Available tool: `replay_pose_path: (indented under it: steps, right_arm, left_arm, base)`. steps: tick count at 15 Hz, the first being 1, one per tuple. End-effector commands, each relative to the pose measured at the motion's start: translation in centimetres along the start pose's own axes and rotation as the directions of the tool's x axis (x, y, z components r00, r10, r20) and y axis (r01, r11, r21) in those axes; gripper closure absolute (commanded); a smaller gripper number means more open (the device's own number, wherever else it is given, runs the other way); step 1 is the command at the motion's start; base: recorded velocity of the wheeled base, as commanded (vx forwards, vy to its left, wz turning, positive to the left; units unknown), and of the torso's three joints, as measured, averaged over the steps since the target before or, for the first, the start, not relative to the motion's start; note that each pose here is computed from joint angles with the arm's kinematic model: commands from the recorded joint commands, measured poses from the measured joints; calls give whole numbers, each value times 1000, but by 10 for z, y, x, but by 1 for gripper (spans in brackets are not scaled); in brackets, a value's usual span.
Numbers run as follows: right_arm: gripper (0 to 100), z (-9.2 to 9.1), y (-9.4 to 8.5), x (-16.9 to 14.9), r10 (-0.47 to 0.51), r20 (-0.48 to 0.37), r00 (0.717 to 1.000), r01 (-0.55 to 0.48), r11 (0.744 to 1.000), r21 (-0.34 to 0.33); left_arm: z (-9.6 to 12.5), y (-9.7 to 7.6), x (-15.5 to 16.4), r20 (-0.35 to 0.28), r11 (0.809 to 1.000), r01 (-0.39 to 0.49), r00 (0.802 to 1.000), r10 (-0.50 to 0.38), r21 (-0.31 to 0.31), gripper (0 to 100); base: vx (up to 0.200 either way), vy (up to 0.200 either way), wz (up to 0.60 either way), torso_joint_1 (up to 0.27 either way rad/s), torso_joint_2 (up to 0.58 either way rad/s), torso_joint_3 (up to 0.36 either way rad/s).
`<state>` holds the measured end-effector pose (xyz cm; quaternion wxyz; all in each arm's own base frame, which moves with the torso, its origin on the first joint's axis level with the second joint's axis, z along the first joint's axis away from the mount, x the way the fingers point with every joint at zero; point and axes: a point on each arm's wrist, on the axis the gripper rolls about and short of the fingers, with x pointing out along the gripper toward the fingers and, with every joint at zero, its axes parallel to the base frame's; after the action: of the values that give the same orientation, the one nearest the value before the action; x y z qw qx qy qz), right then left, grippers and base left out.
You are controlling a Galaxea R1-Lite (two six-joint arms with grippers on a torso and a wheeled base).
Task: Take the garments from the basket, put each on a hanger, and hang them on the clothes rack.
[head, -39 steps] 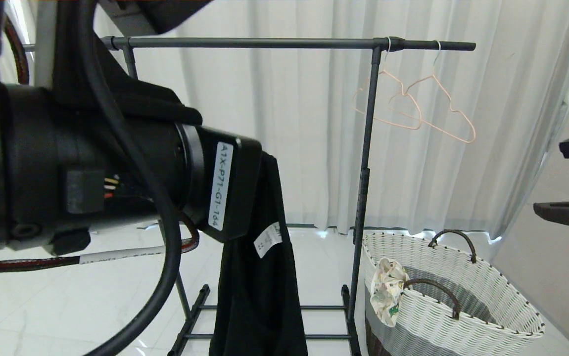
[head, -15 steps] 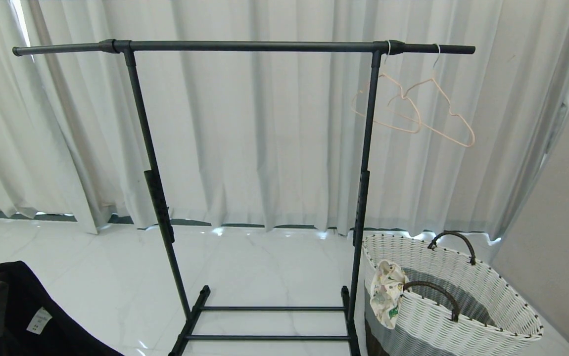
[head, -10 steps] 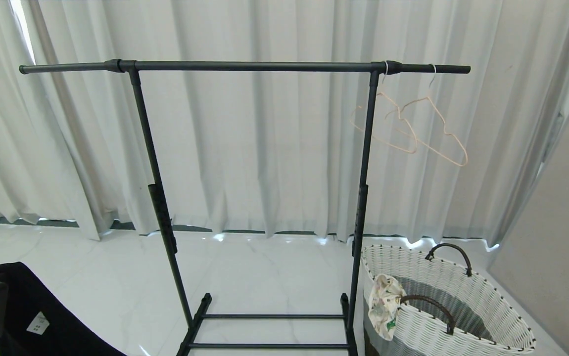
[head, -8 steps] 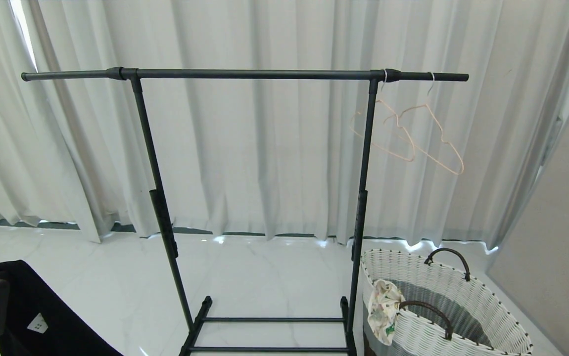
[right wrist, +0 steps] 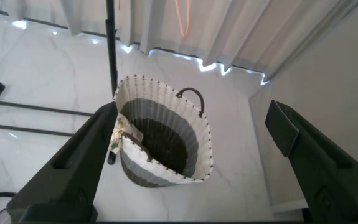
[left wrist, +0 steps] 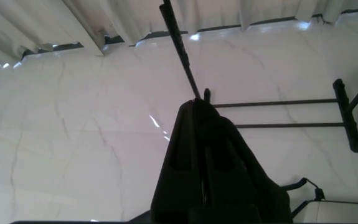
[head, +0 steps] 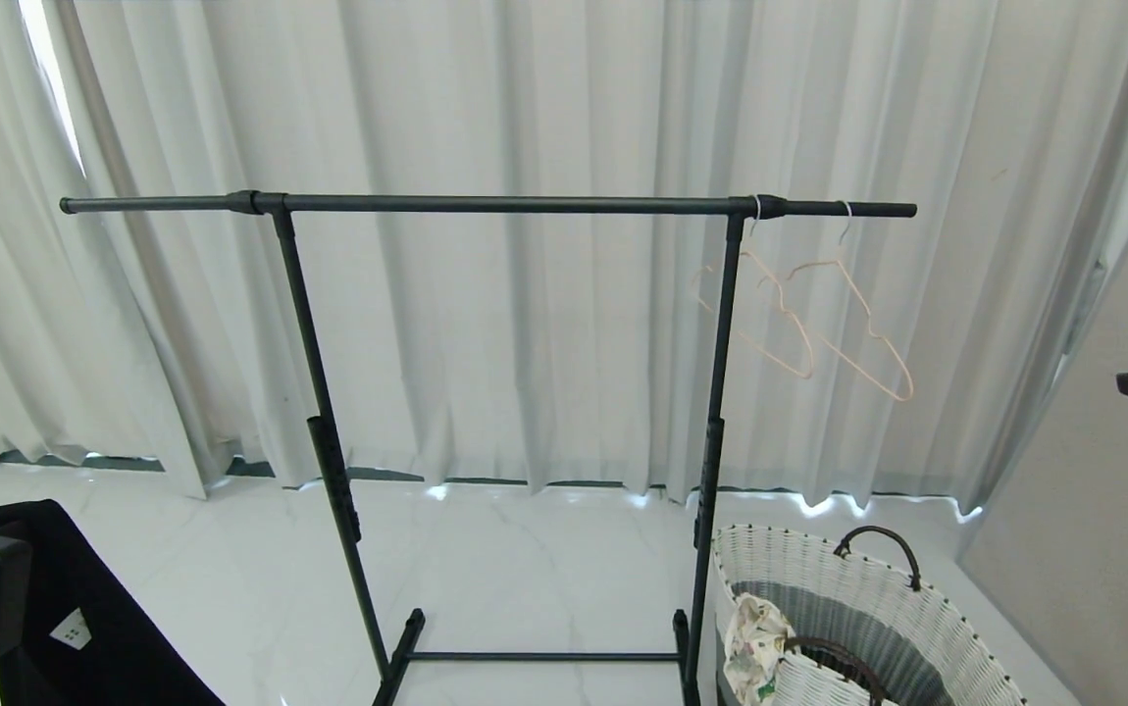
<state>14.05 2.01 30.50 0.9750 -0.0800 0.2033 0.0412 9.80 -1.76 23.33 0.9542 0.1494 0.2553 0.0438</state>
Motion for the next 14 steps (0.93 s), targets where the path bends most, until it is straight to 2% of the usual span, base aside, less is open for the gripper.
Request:
replay_pose_path:
  steps: [1, 3, 5, 8, 14]
  right_arm:
    - [0, 1, 1, 6, 3, -14, 1000, -3, 1000, -2]
    - [0, 1, 1, 10, 3, -12, 1000, -3, 1000, 0]
    - [0, 2, 2, 14, 47, 20, 999, -47, 999, 2]
    - [0, 4, 0, 23, 74, 23, 997, -74, 997, 10]
    - [0, 5, -3, 41, 126, -13, 992, -126, 992, 21]
  left_arm:
    - [-1, -1, 2, -8, 1000, 2, 1000, -1, 3, 100]
    - [-1, -1, 1, -7, 1000, 1, 1000, -1, 3, 100]
    - [-1, -1, 1, -6, 1000, 1, 1000, -1, 4, 100]
    - [0, 0, 0, -3, 1000, 2, 1000, -2, 3, 100]
    - [-1, 0, -1, 2, 1000, 2, 1000, -2, 1, 100]
  base:
    - [0, 0, 0, 222, -496, -261]
    - [0, 0, 0, 220, -503, -281]
    - [0, 0, 0, 232, -515, -278]
    - [200, 0, 0, 123, -279, -145]
    - [200, 0, 0, 20, -26, -18]
